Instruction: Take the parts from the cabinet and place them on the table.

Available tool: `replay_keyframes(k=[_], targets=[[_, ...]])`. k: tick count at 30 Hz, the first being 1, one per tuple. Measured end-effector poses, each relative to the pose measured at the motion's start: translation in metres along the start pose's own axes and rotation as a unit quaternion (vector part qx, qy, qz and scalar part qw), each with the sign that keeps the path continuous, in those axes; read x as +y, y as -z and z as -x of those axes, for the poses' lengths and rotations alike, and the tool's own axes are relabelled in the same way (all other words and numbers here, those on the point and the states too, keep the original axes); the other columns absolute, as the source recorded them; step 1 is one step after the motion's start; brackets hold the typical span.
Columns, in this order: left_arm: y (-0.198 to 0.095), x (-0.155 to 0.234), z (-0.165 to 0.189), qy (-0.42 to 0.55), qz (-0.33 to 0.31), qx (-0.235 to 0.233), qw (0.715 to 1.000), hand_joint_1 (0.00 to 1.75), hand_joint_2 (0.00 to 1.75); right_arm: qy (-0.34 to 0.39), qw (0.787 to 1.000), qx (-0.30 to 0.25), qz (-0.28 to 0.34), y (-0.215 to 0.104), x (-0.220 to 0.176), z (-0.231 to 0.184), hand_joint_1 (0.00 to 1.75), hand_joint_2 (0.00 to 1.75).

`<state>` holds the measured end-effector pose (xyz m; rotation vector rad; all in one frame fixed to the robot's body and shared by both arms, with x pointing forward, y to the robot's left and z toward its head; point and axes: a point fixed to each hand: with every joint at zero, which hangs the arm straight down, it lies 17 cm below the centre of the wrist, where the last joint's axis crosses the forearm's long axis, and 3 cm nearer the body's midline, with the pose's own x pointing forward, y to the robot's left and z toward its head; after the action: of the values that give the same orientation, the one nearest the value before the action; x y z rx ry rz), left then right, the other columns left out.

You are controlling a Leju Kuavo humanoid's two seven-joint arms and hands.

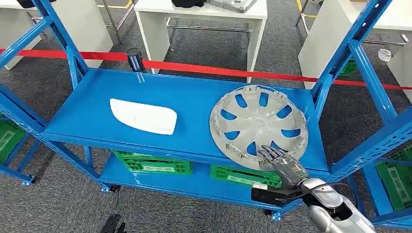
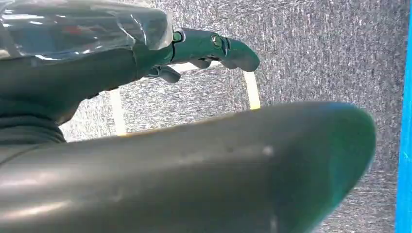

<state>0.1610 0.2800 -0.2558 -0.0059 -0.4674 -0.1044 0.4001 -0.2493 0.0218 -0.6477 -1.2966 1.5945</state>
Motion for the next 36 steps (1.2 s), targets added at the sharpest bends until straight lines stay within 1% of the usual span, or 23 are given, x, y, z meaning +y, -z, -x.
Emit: replay_keyframes(k=[2,4,5,6,8,11,12,13,14,15,17,18,21,22,26,28,29,30,31,33,34,36], targets=[[0.0,0.0,-0.001,0.0,0.0,-0.001,1.0,0.0,0.0,0.002,1.0,0.002,0.002,0.0,-0.001,0.002,1.57,1.75],[0.0,0.001,-0.002,0.001,-0.001,-0.003,1.0,0.0,0.0,0.005,1.0,0.005,0.009,-0.001,-0.004,0.002,1.66,1.75],[0.0,0.0,-0.002,0.002,0.0,-0.004,1.0,0.0,0.0,0.006,1.0,0.008,0.013,-0.001,-0.006,0.004,1.59,1.75],[0.0,0.001,-0.002,0.002,-0.001,-0.004,1.0,0.0,0.0,0.007,1.0,0.011,0.018,-0.002,-0.009,0.006,1.61,1.75],[0.0,0.0,-0.002,0.002,0.0,-0.005,1.0,0.0,0.0,0.009,0.999,0.014,0.027,-0.004,-0.013,0.006,1.52,1.75],[0.0,0.0,-0.001,0.002,0.002,-0.005,1.0,0.0,0.0,0.011,0.999,0.015,0.032,-0.006,-0.014,0.004,1.47,1.75],[-0.001,-0.001,-0.001,0.001,0.003,-0.006,1.0,0.0,0.0,0.011,0.999,0.016,0.034,-0.007,-0.014,0.005,1.47,1.75],[-0.001,-0.001,0.0,0.001,0.004,-0.006,1.0,0.0,0.0,0.012,0.999,0.017,0.035,-0.007,-0.015,0.005,1.54,1.75],[-0.001,-0.001,-0.001,0.001,0.004,-0.007,1.0,0.0,0.0,0.013,0.999,0.019,0.037,-0.008,-0.016,0.005,1.5,1.75],[-0.001,-0.001,-0.001,0.001,0.004,-0.009,1.0,0.0,0.0,0.015,0.999,0.019,0.04,-0.008,-0.017,0.006,1.55,1.75],[-0.001,0.0,-0.002,0.0,0.004,-0.011,1.0,0.0,0.0,0.02,0.998,0.022,0.05,-0.01,-0.022,0.006,1.59,1.75],[-0.001,0.0,-0.003,-0.002,0.003,-0.012,1.0,0.0,0.0,0.023,0.998,0.023,0.053,-0.012,-0.022,0.006,1.54,1.75],[-0.001,-0.001,0.0,-0.005,0.003,-0.01,1.0,0.0,0.0,0.03,0.997,0.027,0.061,-0.014,-0.025,0.007,1.59,1.75],[-0.001,0.0,0.0,-0.005,0.003,-0.011,1.0,0.0,0.0,0.031,0.997,0.028,0.065,-0.014,-0.027,0.008,1.55,1.75],[-0.001,-0.002,-0.001,-0.01,0.004,-0.013,1.0,0.0,0.0,0.033,0.996,0.032,0.078,-0.014,-0.035,0.012,1.52,1.75],[-0.002,-0.002,0.0,-0.013,0.003,-0.013,1.0,0.0,0.0,0.036,0.995,0.034,0.083,-0.014,-0.037,0.012,1.57,1.75],[-0.002,-0.003,0.0,-0.015,0.003,-0.013,1.0,0.0,0.0,0.037,0.995,0.034,0.087,-0.014,-0.039,0.012,1.52,1.75],[-0.002,-0.003,0.0,-0.016,0.003,-0.013,1.0,0.0,0.0,0.038,0.994,0.034,0.092,-0.013,-0.042,0.012,1.52,1.75],[-0.002,-0.005,0.0,-0.016,0.004,-0.014,1.0,0.0,0.0,0.038,0.993,0.035,0.102,-0.013,-0.047,0.013,1.57,1.75],[-0.002,-0.005,-0.001,-0.017,0.004,-0.015,1.0,0.0,0.0,0.04,0.99,0.035,0.129,-0.013,-0.062,0.013,1.55,1.75],[-0.002,-0.005,0.0,-0.017,0.004,-0.015,1.0,0.0,0.0,0.041,0.988,0.033,0.144,-0.013,-0.071,0.012,1.59,1.75],[-0.002,-0.007,0.001,-0.017,0.005,-0.015,1.0,0.0,0.0,0.045,0.983,0.031,0.173,-0.013,-0.087,0.008,1.59,1.75]])
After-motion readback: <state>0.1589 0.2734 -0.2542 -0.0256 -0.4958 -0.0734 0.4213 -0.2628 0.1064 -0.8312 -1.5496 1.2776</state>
